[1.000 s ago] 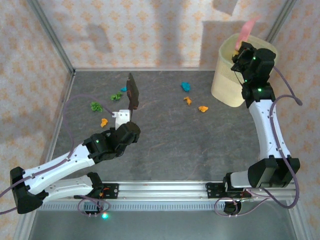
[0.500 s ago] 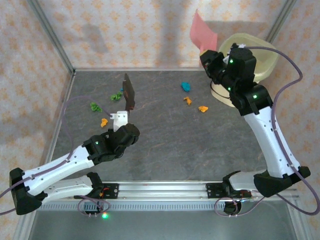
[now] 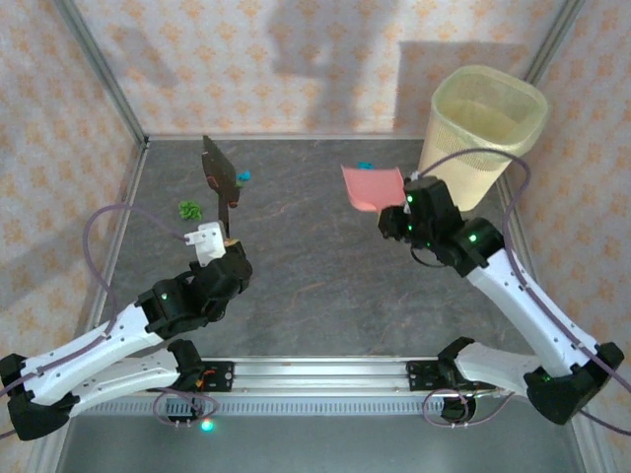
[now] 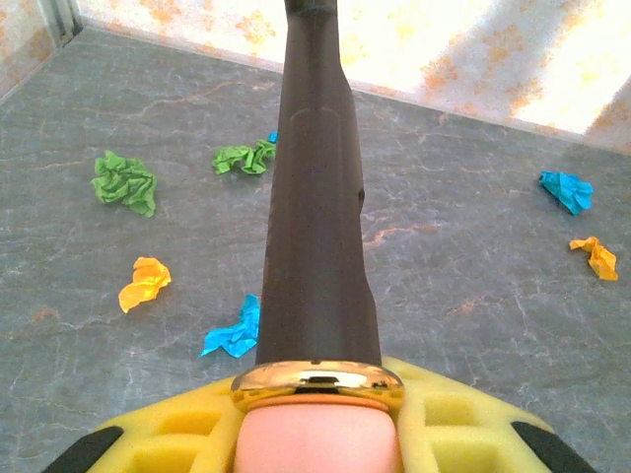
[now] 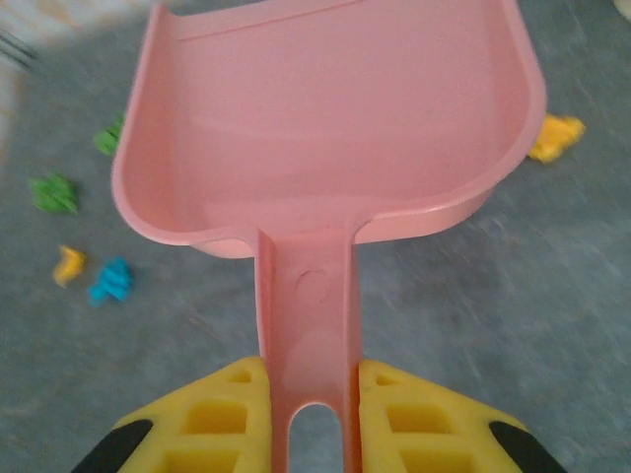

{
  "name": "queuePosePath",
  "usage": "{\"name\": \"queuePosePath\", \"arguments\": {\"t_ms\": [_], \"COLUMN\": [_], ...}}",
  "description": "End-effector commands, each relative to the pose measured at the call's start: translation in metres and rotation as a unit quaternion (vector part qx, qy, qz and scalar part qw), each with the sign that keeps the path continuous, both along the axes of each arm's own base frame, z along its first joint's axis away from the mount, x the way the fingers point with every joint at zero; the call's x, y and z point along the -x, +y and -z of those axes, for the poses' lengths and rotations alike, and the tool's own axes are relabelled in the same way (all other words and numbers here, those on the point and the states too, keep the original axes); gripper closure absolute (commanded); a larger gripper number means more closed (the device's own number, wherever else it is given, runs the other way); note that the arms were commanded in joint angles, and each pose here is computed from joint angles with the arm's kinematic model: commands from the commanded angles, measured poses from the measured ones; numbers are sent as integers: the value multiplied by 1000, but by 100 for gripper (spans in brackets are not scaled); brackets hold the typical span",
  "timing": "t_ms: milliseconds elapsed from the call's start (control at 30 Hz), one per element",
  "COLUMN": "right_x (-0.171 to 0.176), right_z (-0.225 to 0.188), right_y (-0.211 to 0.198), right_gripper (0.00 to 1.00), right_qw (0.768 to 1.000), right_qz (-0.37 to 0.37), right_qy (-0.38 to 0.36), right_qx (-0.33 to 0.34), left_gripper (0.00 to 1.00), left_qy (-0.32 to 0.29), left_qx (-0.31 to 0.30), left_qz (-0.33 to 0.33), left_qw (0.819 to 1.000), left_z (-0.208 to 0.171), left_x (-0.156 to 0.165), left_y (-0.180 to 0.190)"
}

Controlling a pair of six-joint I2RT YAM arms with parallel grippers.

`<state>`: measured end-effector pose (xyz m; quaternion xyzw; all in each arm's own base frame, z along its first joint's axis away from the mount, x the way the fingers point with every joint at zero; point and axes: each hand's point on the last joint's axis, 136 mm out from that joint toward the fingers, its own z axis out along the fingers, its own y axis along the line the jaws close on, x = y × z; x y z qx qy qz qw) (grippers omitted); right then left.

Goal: Sweep away the paper scraps from the table

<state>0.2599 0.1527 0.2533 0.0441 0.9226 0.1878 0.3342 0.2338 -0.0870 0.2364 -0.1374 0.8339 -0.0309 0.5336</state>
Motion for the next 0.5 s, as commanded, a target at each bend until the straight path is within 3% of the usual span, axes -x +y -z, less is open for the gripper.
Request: {"name": "queuePosePath", "arguments": {"t_ms": [0,233,467], "right_x": [22,59,70], "right_z": [31,91,120], "right_y": [-19,-42,-56], "right_gripper": [100,100,100], "right_qw": [999,992,984], "right_qz": [-5,12,45], "right_qy": [24,104,137], "right_qx": [44,75,102], "left_gripper": [100,100,100], "left_qy": [-38,-36,-12], "left_qx": [11,14,20], "left_qz": [-42,-35,-1], "left_qw": [998,999,1000], "left_z": [-11,-7,-3], "left_x": [-2,-4,-11], "left_y": [14,9,-11]}}
